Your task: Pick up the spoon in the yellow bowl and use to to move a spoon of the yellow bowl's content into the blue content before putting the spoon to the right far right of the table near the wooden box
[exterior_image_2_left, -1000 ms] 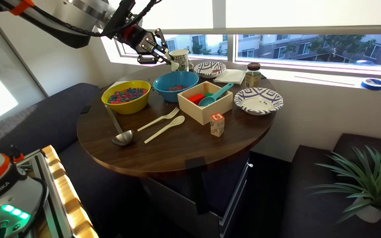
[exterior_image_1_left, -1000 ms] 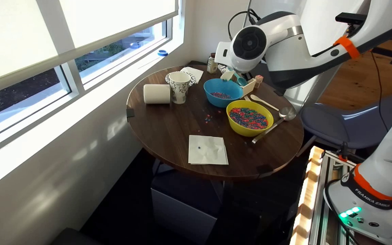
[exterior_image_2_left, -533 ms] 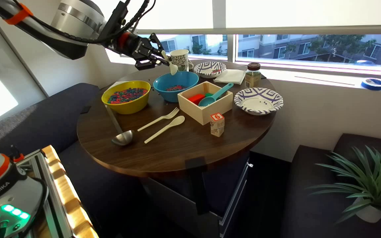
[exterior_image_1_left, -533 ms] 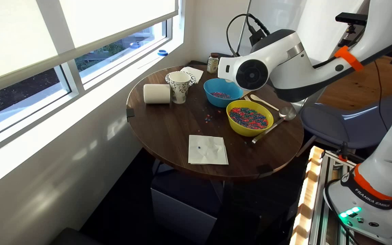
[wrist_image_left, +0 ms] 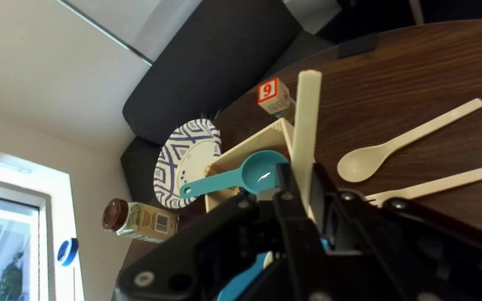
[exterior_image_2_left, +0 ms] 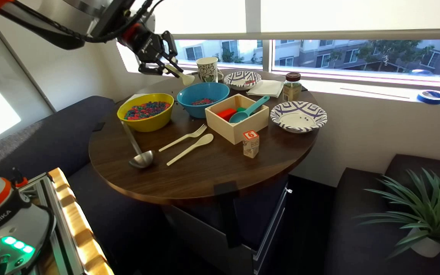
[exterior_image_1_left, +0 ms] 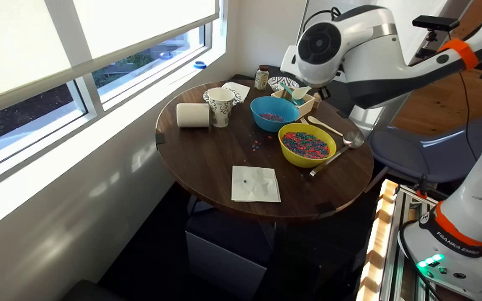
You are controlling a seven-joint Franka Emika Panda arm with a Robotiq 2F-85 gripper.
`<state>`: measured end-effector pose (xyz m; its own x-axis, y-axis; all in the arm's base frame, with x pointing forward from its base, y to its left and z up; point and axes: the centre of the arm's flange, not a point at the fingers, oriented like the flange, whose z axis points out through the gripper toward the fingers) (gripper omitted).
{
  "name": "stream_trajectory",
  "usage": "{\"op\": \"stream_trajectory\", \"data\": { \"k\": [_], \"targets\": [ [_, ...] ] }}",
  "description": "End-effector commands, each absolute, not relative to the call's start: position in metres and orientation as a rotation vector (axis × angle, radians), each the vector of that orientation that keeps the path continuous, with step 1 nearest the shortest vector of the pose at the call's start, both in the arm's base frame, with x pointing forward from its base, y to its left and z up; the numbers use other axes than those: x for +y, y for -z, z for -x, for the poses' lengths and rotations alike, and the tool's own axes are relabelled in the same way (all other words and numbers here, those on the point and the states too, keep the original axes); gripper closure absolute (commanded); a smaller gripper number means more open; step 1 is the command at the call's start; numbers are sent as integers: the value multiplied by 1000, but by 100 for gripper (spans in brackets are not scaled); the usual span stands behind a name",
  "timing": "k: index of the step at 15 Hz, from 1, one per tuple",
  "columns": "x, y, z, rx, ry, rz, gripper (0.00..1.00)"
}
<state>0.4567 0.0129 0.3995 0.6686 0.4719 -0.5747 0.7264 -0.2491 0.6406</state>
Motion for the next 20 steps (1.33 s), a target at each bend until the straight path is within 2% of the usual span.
{"op": "stream_trajectory", "data": {
  "k": [1, 7, 13, 20],
  "targets": [
    [-18, -463, -414, 847, 230, -2095, 97],
    [-90, -506, -358, 604, 40, -2383, 97],
    [-164, -460, -326, 354, -168, -2608, 97],
    [-226, -397, -312, 53, -536, -2805, 97]
  ]
}}
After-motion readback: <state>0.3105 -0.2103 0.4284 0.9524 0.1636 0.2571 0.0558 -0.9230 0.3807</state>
